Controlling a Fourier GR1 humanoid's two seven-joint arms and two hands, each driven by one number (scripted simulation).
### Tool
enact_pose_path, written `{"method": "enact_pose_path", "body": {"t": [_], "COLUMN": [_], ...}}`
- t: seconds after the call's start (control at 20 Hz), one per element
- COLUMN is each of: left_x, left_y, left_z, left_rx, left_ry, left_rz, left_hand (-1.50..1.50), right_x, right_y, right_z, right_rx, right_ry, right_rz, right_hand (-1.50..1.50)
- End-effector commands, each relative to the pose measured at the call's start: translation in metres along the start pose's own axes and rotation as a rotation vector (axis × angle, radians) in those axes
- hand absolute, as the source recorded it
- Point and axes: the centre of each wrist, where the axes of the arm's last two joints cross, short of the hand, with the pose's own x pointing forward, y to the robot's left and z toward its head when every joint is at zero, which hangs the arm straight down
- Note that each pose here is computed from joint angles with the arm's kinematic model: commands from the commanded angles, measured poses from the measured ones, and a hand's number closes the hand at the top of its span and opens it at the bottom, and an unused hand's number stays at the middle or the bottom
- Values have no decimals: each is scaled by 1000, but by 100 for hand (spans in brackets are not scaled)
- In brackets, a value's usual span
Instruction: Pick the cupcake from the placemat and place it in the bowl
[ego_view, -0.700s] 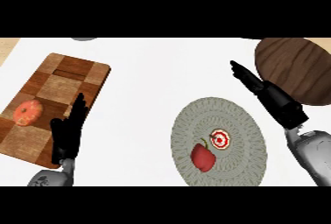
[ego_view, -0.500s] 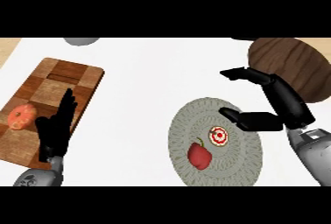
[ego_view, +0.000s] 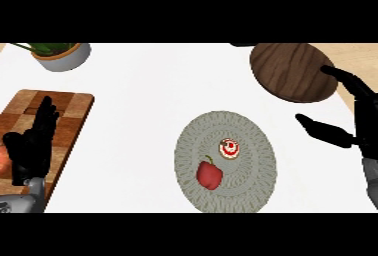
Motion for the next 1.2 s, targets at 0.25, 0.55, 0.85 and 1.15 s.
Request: {"method": "enact_pose_path", "body": {"t": [0.25, 0.55, 0.85, 1.15], "left_x": [11, 17, 25, 36], "left_y": [22, 19, 12, -4], "left_z": [-2, 5, -1, 2], "left_rx": [9, -58, -105, -154], "left_ry": [-26, -41, -79, -111], "left_rz": [2, 29, 28, 28], "left_hand": [0, 0, 0, 0], "right_x": [8, 45, 101, 138], "right_y": [39, 26, 29, 33], "right_z": [101, 135, 150, 139], "right_rx": [-169, -251, -171, 10], "right_ry": [79, 159, 254, 430], "right_rz": [105, 177, 302, 464], "right_hand": [-150, -150, -150, -150]}}
